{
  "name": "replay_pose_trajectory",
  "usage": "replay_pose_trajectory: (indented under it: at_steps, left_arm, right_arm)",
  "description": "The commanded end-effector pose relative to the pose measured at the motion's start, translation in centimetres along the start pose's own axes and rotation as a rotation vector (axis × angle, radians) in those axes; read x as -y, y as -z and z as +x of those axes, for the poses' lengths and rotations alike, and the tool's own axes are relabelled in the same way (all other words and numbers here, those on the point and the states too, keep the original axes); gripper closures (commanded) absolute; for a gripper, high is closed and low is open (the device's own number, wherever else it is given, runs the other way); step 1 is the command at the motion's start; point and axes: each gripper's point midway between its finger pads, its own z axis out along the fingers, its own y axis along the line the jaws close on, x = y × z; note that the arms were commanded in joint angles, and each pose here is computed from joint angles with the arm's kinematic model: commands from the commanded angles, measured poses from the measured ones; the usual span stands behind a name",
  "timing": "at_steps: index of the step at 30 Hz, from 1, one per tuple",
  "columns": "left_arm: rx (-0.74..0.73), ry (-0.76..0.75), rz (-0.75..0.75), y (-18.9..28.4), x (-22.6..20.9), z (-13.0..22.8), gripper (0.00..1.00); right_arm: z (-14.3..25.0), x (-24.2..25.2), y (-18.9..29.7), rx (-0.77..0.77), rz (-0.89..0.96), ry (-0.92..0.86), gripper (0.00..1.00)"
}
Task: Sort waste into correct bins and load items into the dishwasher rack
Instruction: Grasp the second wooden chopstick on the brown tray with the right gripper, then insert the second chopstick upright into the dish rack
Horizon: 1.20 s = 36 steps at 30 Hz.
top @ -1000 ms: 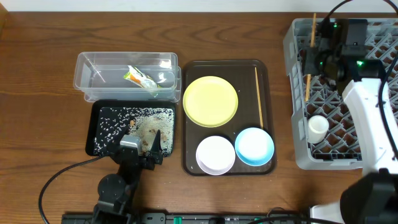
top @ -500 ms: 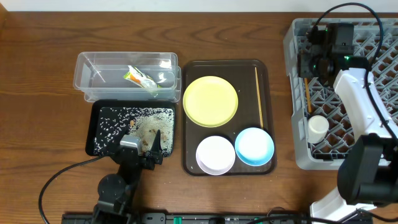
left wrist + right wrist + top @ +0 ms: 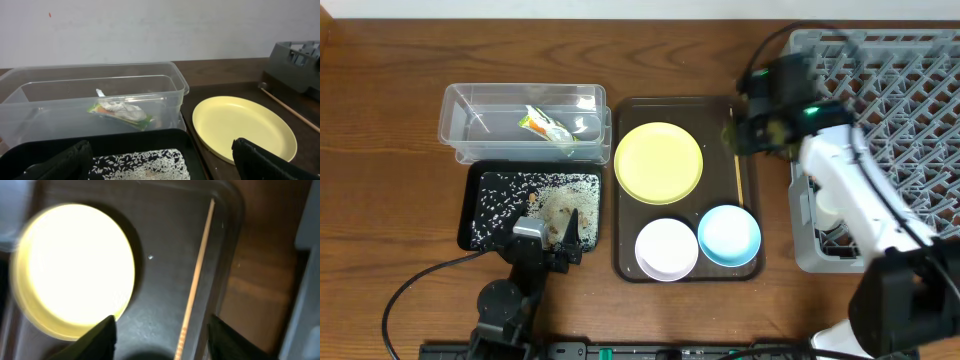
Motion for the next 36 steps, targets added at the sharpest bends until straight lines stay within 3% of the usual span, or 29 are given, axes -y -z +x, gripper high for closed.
replay_pose_trajectory:
  at_steps: [1, 6, 12, 13, 16, 18, 27, 33, 36]
  left_arm:
    - [-0.044, -0.011, -0.018, -0.1, -0.4, 1.6, 0.09]
    - [-0.044, -0.011, -0.018, -0.1, -0.4, 1.6, 0.09]
    - [-0.044, -0.011, -0.018, -0.1, -0.4, 1.6, 0.09]
    - [-0.044, -0.011, -0.018, -0.1, -0.4, 1.6, 0.09]
    - [-0.044, -0.011, -0.018, -0.1, -0.4, 1.6, 0.09]
    - [-0.044, -0.011, -0.018, -0.1, -0.4, 1.6, 0.09]
    - [-0.044, -0.011, -0.018, -0.1, -0.4, 1.7, 0.09]
    - [-0.044, -0.011, -0.018, -0.1, -0.4, 1.6, 0.09]
    - [-0.044, -0.011, -0.018, -0.1, -0.4, 1.6, 0.09]
  right_arm:
    - [2.1, 3.6, -2.9, -0.029, 0.290, -0.112, 0.53]
    - [3.9, 3.3, -7.4, -0.091, 0.263, -0.107, 0.64]
    - [6.6, 3.9, -11.1, -0.195, 0.264, -0.104, 0.65]
    - [7.0, 3.7, -11.5, -0.212, 0.249, -0.106, 0.68]
    - [7.5, 2.4, -12.0, -0.243, 0.168, -0.078, 0.92]
    - [7.1, 1.6, -11.6, -0.235, 0.124, -0.066, 0.99]
    - [0.7, 2.9, -3.3, -0.034, 0.109, -0.110, 0.99]
    - [-3.8, 9.9, 4.9, 0.214, 0.224, -0.241, 0.99]
    - [-4.6, 13.4, 6.7, 0.273, 0.305, -0.244, 0.99]
